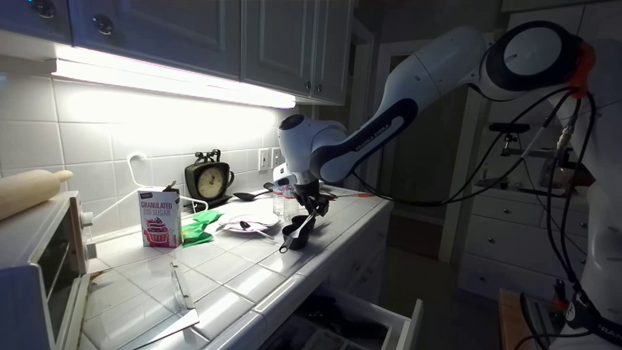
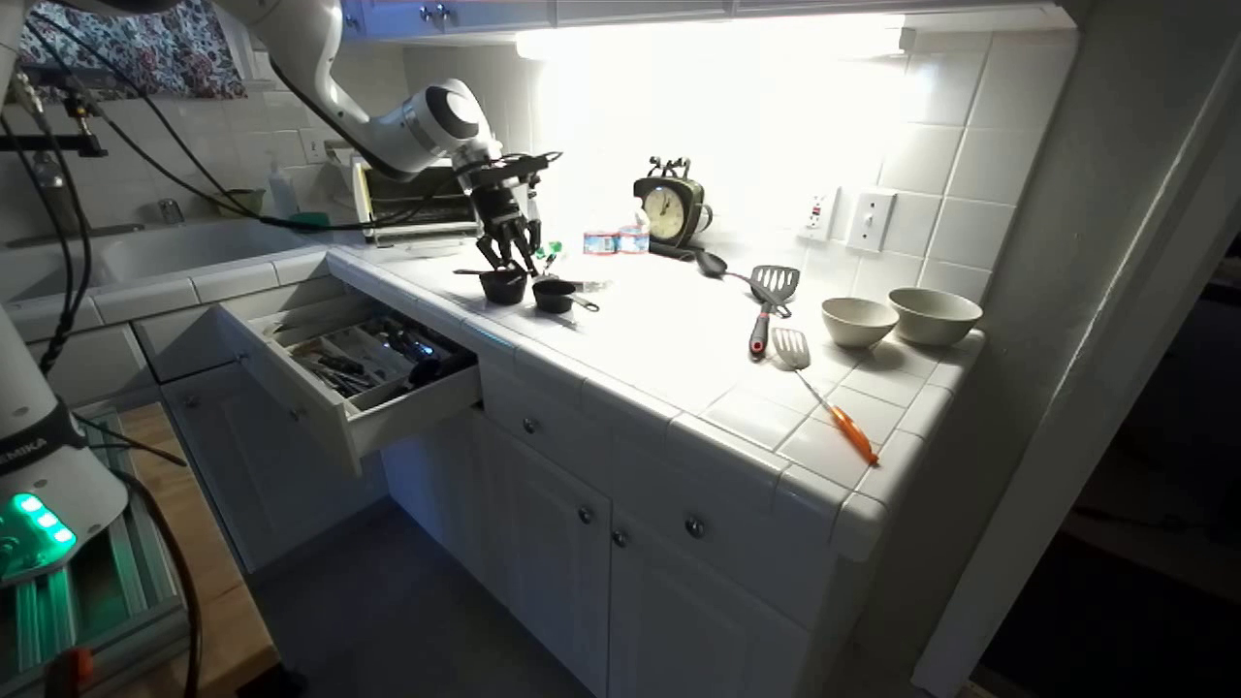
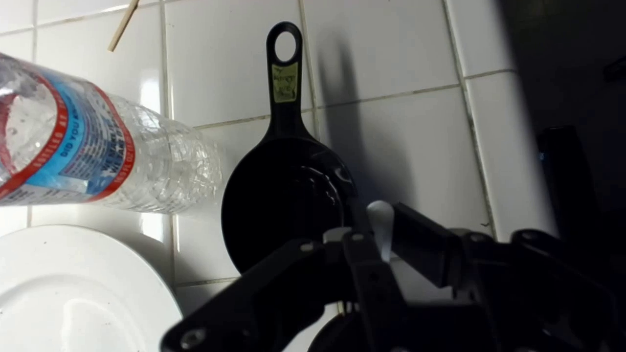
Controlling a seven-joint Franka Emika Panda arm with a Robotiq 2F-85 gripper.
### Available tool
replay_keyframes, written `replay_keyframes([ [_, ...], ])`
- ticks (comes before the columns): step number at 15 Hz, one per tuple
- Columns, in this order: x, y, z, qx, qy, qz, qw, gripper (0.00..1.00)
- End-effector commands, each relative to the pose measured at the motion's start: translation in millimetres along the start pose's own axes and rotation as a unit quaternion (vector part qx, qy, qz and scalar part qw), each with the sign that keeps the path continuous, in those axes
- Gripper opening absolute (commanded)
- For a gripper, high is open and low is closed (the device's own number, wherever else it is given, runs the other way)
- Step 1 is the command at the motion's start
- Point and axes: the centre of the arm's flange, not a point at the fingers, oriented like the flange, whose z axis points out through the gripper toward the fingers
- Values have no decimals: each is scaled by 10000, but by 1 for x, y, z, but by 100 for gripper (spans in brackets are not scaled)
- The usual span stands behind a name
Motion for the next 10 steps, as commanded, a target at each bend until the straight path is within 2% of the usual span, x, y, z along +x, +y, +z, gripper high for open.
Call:
replay_keyframes([
  [1, -6, 3, -6, 111, 228, 75, 9997, 4],
  [10, -21, 5, -11, 248, 545, 338, 9976, 4],
])
